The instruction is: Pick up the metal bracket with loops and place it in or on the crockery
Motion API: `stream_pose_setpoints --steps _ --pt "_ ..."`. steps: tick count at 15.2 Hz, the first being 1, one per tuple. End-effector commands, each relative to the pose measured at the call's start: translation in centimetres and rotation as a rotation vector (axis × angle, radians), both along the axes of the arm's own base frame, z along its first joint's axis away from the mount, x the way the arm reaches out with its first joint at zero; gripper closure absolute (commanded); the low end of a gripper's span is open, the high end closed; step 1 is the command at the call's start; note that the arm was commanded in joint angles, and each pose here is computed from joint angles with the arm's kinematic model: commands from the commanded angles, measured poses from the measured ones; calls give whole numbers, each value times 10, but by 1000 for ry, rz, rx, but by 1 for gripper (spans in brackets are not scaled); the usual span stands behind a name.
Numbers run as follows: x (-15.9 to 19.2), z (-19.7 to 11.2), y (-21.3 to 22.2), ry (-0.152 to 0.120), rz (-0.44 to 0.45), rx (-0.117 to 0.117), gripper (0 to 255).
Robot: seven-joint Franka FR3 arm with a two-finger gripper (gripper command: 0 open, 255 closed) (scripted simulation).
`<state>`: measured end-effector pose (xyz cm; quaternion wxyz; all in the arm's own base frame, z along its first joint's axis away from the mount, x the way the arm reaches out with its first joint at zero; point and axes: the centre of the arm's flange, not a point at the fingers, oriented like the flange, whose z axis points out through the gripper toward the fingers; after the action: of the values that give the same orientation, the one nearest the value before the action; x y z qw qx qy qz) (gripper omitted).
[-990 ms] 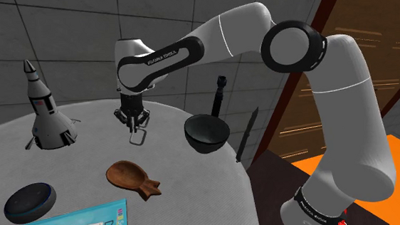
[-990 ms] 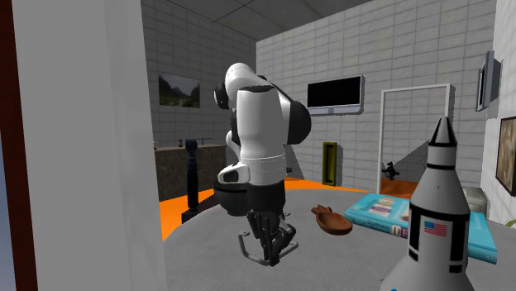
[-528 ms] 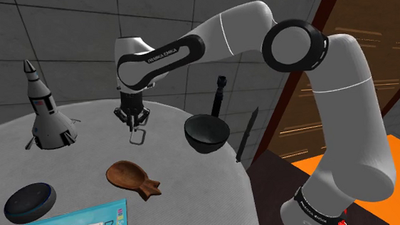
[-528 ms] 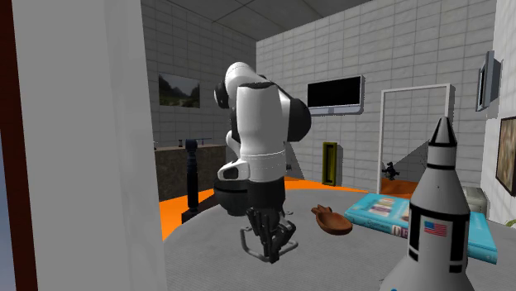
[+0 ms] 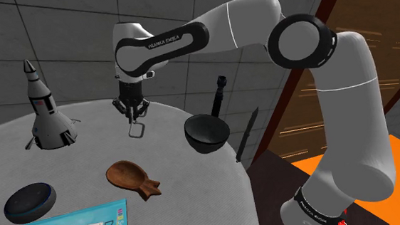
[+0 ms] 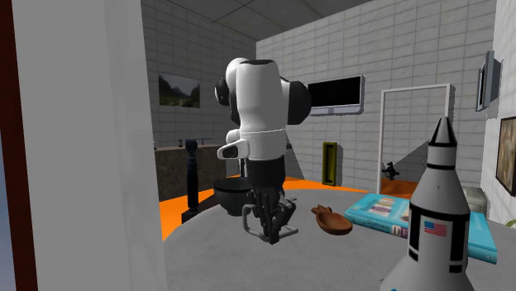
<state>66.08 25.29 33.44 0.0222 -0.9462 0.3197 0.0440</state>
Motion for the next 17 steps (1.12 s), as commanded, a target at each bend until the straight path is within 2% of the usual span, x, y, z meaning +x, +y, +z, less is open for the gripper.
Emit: stream_pose_setpoints --steps 1,17 --pt "0 12 1 0 0 0 255" --pt "0 96 1 0 0 0 255"
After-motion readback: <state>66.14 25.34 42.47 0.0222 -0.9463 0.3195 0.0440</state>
